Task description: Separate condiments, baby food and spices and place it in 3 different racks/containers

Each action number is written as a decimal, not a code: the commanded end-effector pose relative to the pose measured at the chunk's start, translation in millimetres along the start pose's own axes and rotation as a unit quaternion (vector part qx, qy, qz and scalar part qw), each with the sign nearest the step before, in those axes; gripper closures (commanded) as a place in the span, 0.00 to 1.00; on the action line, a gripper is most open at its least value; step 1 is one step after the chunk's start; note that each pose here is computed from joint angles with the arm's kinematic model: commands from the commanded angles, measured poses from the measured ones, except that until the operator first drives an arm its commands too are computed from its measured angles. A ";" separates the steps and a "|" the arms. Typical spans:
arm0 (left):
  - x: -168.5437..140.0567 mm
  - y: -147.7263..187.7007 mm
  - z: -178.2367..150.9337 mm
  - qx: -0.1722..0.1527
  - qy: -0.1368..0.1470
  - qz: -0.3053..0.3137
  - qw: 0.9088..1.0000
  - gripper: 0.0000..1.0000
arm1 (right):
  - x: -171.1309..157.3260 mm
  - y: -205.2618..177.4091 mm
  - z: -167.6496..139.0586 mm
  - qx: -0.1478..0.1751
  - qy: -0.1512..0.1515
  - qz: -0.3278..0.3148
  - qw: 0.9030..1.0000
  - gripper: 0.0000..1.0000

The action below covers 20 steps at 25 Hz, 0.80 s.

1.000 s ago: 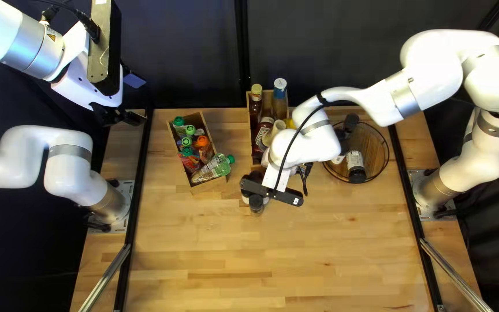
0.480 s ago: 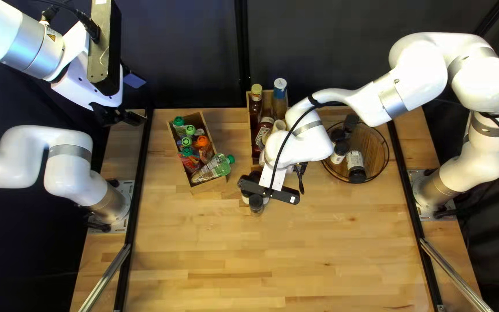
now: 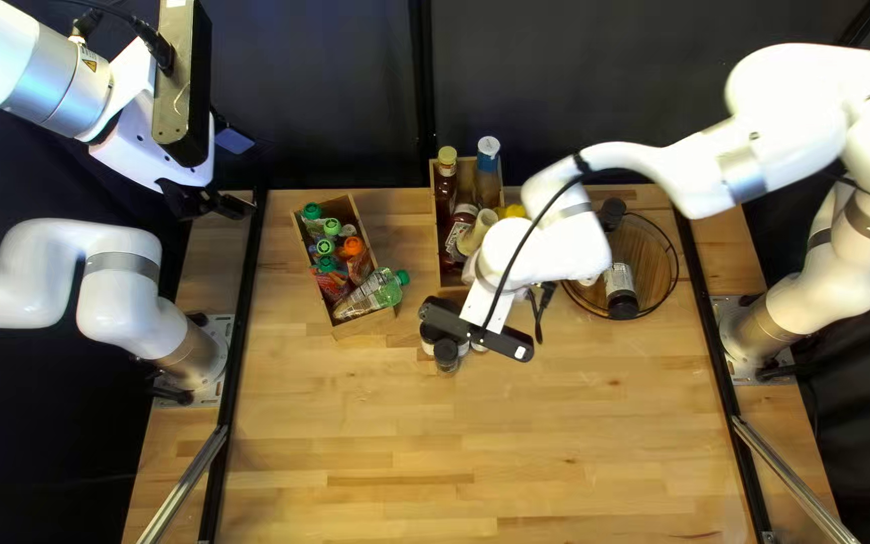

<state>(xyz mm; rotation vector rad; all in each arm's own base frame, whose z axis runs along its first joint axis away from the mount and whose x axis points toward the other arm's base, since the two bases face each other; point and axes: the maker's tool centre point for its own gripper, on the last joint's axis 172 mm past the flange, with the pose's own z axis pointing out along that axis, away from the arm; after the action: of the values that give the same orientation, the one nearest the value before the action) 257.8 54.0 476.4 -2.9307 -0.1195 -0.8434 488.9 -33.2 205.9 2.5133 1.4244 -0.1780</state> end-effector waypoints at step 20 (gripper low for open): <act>0.0 0.0 0.0 0.000 0.000 0.000 1.000 0.00 | -209.6 -107.4 -17.0 0.096 -0.019 0.345 0.934 1.00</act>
<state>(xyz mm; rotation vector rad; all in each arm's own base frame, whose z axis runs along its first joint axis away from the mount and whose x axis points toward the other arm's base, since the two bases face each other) 257.8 54.0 476.4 -2.9307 -0.1195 -0.8434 308.0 -137.9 255.4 2.9593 0.5317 -0.2251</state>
